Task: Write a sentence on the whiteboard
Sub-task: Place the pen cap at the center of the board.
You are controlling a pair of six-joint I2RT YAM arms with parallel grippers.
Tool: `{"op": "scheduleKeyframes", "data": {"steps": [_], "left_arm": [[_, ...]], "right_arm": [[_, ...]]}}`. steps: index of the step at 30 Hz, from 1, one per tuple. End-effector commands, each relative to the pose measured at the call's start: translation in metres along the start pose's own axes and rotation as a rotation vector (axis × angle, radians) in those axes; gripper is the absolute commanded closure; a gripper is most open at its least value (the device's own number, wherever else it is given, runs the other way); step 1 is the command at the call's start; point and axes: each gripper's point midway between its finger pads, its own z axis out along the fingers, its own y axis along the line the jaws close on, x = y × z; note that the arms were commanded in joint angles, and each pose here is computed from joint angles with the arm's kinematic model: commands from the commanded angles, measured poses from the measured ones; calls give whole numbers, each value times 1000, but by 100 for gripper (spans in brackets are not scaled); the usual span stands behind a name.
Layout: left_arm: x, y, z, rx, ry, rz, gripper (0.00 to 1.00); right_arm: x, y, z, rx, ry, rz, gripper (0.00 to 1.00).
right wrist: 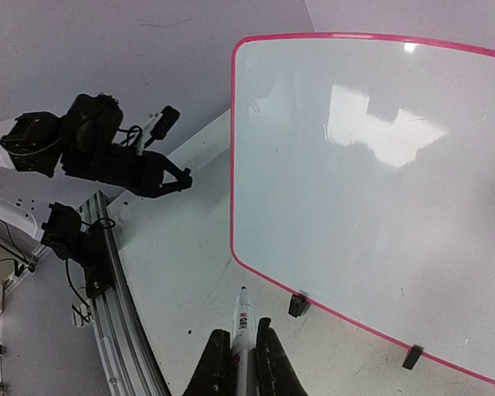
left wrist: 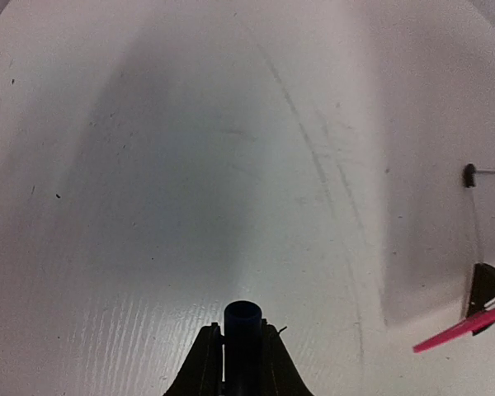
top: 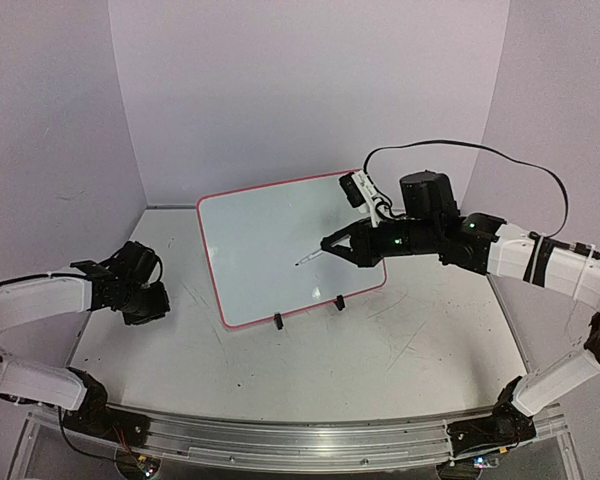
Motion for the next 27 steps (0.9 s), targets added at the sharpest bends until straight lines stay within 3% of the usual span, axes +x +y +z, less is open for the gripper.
{"op": "scheduleKeyframes", "data": {"steps": [1, 6, 11, 19, 24, 27], "left_arm": [[37, 14, 36, -70, 209, -42, 100], [45, 34, 45, -177, 214, -52, 98], [53, 45, 53, -241, 236, -32, 85], [63, 47, 61, -280, 265, -5, 81], [62, 46, 58, -268, 260, -7, 64], [56, 41, 54, -249, 243, -11, 62]], "right_arm": [[-50, 18, -5, -44, -146, -77, 100], [-52, 20, 1, -70, -166, -66, 100], [-44, 15, 15, -82, -142, -40, 100], [-41, 9, 22, -64, -138, -43, 100], [-37, 5, 29, -60, -123, -37, 100], [-38, 1, 33, -48, -120, -37, 100]]}}
